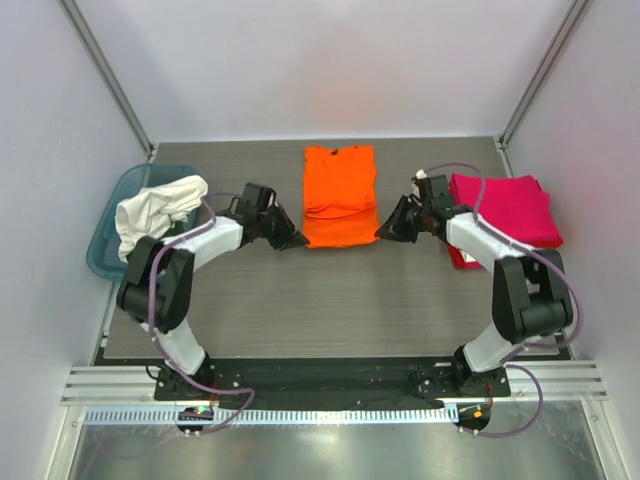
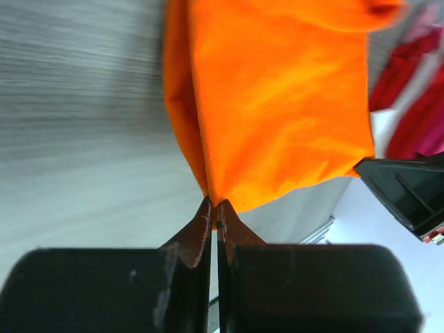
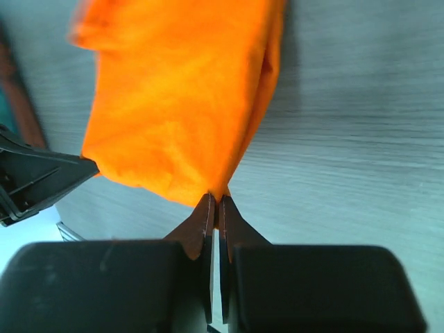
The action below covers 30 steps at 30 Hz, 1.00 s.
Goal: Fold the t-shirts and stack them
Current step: Fold the tshirt
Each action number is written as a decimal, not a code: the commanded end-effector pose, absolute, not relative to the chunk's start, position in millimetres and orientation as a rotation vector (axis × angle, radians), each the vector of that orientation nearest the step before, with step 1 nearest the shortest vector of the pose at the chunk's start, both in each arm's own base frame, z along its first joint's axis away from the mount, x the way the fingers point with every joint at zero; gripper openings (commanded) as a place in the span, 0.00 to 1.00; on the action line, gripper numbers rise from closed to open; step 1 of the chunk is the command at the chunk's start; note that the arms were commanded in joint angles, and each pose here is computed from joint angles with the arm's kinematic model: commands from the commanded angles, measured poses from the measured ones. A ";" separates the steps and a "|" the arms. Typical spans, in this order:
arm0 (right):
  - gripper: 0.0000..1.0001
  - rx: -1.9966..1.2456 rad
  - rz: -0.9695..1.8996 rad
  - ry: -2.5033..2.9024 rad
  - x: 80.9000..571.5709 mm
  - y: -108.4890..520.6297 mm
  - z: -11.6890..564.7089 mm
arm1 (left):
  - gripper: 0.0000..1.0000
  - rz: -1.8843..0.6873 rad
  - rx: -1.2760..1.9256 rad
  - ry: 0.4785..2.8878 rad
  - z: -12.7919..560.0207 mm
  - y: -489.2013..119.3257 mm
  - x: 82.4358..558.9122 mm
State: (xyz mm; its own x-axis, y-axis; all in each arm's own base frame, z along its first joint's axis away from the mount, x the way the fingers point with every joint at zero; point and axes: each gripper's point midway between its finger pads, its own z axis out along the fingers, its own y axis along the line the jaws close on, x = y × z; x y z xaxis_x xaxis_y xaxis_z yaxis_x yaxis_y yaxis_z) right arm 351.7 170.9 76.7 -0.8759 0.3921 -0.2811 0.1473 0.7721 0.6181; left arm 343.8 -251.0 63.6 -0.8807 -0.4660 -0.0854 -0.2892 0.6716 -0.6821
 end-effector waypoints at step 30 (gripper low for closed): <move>0.01 0.365 0.854 2.498 215.5 141.7 113.9 | 0.00 -1.029 -0.426 2.612 114.8 -239.9 194.6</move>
